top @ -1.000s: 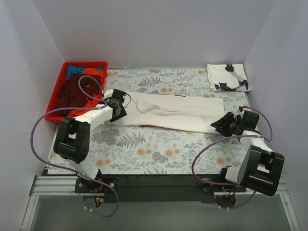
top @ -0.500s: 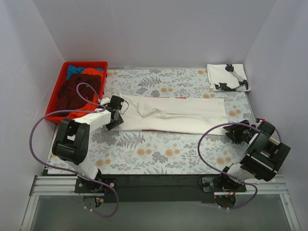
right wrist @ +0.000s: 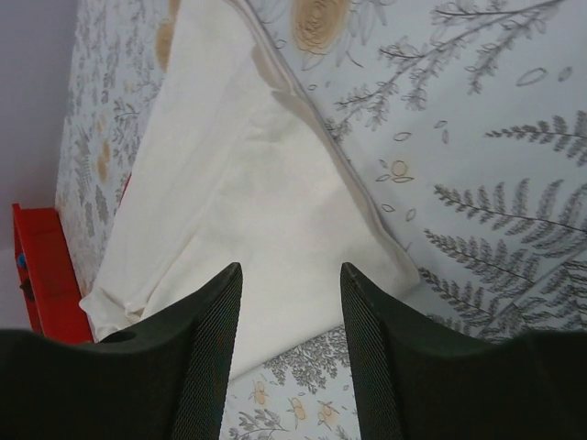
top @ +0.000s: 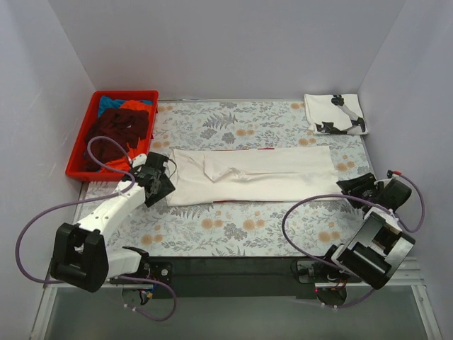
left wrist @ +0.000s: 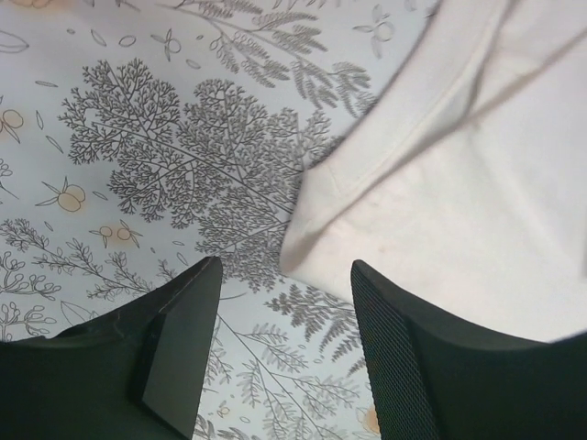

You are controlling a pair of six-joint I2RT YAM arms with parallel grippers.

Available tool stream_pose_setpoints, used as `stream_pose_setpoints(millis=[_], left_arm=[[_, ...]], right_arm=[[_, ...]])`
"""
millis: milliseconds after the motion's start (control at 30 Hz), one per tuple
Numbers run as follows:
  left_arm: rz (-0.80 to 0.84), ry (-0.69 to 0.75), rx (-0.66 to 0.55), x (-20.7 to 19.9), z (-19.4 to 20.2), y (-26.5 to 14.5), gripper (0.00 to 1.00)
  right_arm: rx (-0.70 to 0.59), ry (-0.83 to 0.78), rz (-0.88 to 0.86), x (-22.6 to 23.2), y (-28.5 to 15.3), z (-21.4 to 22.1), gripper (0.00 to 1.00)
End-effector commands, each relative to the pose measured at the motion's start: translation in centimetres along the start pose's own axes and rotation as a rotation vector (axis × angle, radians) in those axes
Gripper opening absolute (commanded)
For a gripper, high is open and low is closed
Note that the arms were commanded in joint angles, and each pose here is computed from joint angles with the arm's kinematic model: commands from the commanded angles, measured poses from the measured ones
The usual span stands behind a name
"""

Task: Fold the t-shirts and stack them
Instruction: Fold the tshirt

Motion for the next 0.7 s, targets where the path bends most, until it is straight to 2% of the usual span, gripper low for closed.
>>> stream_pose_setpoints(millis=[0, 167, 267, 433, 667], left_arm=[[0.116, -0.041, -0.033, -1.6, -1.9, -3.0, 0.58], [0.290, -0.045, -0.035, -4.1, -2.8, -4.6, 0.58], [0.328, -0.045, -0.014, -5.0, -2.4, -3.5, 0.58], [0.285, -0.085, 0.032, -4.8, -0.7, -0.5, 0.56], [0.089, -0.136, 0.081, -1.2, 1.7, 2.9, 0.54]], right_arm=[[-0.064, -0.113, -0.147, 2.9, -0.1, -0.3, 0.54], [-0.044, -0.274, -0.349, 8.1, 1.4, 0.2, 0.59], [0.019, -0.284, -0.441, 9.8, 3.0, 0.5, 0.59], [0.080, -0.270, -0.454, 9.1, 6.2, 0.4, 0.57], [0.132, -0.221, -0.396, 6.5, 9.4, 0.3, 0.53]])
Point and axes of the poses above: each gripper's point midway between its finger pads, its own y axis out along the fingers, its own x axis along the line the jaws close on, z = x × y, the point moved 7 cm from there along -y, back along the fingers, and after that the axes turned 9 degrees about -y, right-handed, at the moved point
